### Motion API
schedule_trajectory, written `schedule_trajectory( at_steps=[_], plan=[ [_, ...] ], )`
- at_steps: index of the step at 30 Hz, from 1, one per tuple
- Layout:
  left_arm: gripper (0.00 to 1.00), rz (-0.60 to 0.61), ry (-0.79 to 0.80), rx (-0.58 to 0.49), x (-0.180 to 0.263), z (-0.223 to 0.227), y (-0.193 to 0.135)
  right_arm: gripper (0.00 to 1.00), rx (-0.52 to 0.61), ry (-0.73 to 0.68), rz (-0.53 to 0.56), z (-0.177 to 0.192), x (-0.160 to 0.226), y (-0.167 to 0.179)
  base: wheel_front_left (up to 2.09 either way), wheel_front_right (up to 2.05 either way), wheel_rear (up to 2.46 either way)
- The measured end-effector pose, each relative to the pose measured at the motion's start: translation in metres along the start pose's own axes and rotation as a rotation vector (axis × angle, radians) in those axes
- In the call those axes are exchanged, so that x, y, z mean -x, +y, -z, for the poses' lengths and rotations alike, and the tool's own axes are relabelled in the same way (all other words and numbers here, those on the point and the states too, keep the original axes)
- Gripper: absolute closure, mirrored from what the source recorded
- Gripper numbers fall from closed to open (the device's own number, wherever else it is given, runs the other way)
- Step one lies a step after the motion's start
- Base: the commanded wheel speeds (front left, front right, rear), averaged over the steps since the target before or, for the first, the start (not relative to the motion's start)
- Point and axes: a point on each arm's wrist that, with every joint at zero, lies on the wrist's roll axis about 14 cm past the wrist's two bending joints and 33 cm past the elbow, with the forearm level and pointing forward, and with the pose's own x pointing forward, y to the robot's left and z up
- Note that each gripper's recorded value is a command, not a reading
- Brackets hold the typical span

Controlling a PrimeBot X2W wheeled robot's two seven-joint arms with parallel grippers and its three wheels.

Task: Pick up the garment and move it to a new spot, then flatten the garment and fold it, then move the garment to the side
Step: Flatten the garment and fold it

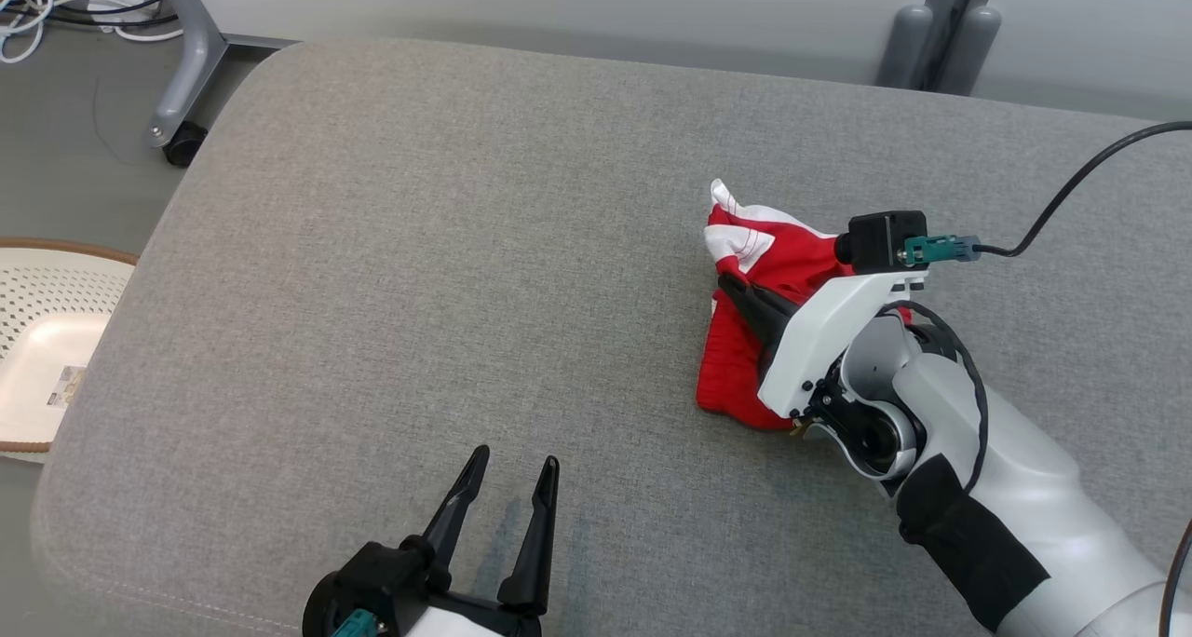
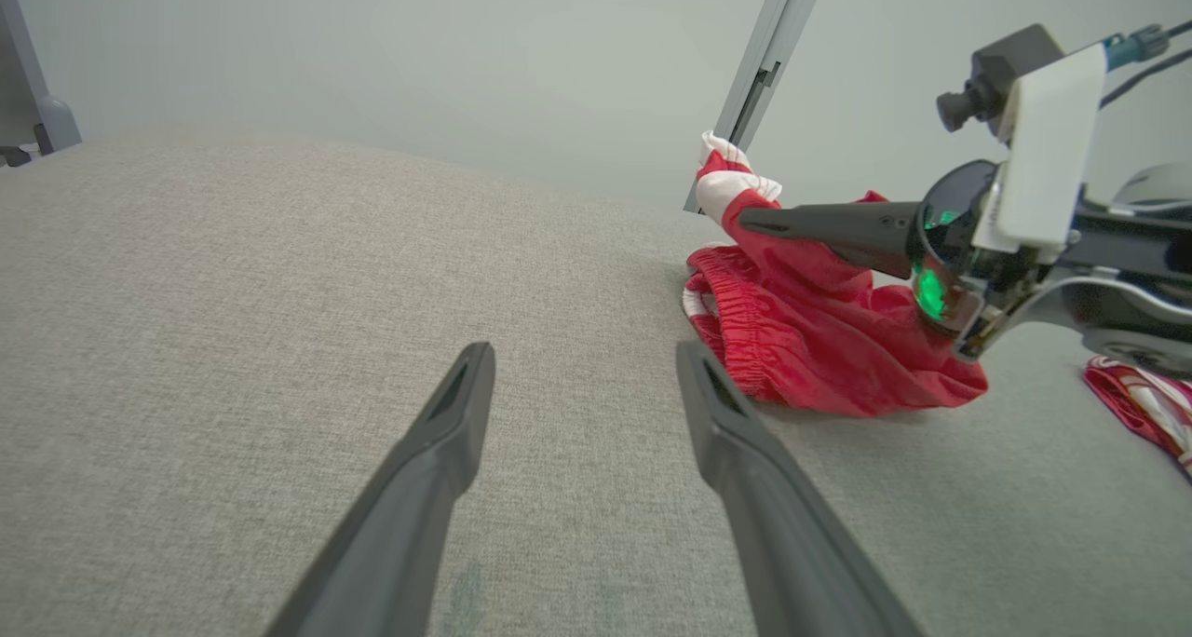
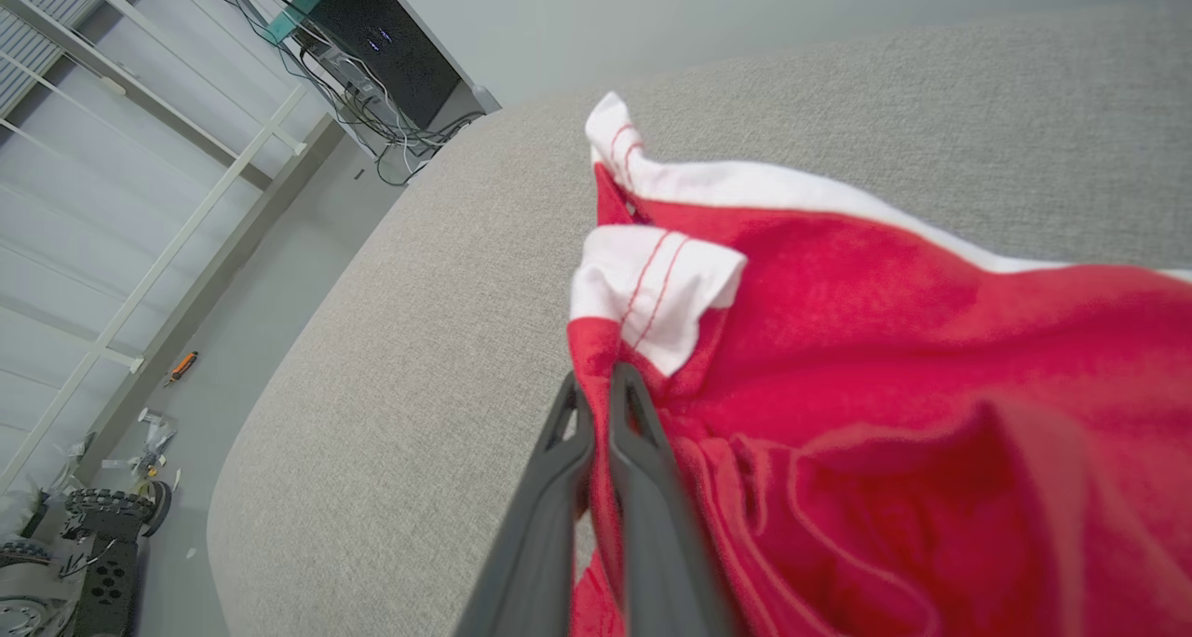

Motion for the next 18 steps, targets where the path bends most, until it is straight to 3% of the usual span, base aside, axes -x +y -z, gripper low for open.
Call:
schedule_trajectory(
  at_steps=[14, 16, 18],
  plan=[
    [0.0, 0.017, 0.012, 0.014, -0.001, 0.004, -0.006, 1.0, 0.025, -0.001, 0.001, 0.001, 0.006, 0.002, 0.0, 0.0, 0.0],
    [0.0, 0.017, 0.011, 0.014, -0.001, 0.004, -0.006, 0.0, 0.049, -0.02, -0.013, -0.003, 0.007, 0.007, 0.0, 0.0, 0.0],
    [0.0, 0.016, 0.01, 0.013, -0.002, 0.003, -0.006, 0.0, 0.067, -0.051, -0.032, -0.009, 0.01, 0.013, 0.0, 0.0, 0.0]
  ],
)
